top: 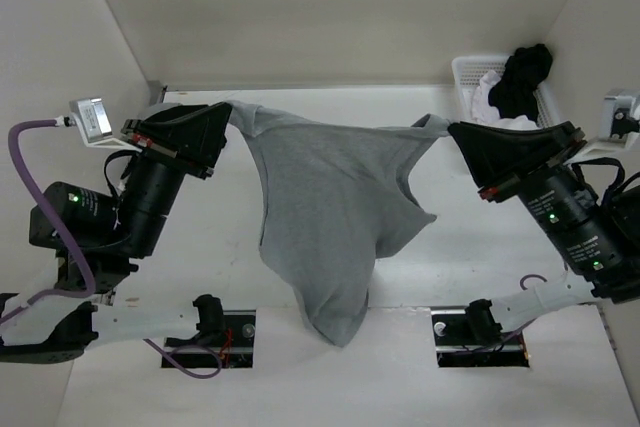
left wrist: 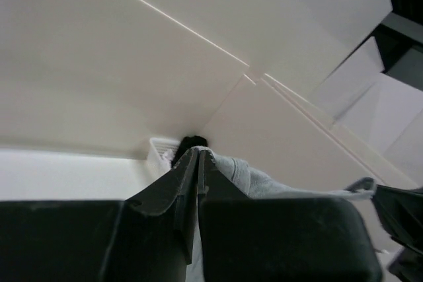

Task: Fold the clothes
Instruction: Flatten the tank top out

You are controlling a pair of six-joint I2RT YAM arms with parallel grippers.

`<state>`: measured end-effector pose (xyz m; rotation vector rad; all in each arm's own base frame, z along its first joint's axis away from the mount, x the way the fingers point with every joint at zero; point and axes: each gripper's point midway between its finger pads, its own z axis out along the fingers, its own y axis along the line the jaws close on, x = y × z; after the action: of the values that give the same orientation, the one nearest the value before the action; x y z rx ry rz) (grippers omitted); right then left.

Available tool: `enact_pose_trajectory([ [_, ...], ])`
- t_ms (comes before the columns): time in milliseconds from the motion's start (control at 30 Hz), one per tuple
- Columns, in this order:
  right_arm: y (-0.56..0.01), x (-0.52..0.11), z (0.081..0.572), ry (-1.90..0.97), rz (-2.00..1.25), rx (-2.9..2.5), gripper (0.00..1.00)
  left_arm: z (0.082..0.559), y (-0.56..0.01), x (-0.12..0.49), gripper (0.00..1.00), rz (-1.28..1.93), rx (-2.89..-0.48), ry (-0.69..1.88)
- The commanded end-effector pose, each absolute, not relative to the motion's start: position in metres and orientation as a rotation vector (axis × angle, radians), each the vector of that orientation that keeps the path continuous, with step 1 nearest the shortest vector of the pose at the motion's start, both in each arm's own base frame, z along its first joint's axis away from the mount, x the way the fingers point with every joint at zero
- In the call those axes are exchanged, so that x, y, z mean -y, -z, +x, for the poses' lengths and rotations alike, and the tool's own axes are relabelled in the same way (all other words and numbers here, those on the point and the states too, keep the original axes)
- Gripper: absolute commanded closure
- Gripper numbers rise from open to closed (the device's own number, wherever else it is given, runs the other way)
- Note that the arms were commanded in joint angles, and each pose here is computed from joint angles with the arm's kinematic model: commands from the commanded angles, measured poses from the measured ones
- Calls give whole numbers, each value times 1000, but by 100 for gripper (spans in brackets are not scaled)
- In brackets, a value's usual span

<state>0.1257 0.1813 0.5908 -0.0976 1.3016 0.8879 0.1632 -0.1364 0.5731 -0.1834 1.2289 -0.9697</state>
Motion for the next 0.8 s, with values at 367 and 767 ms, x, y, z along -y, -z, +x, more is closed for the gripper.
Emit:
enact_pose_trajectory([
  [367,-535,-193,259,-362,6,-1231,100,304,-506,156,100,-316,-1226,447],
  [767,-684,-118,167,-581,24,-993,100,184,-673,93,100,-301,-898,667],
])
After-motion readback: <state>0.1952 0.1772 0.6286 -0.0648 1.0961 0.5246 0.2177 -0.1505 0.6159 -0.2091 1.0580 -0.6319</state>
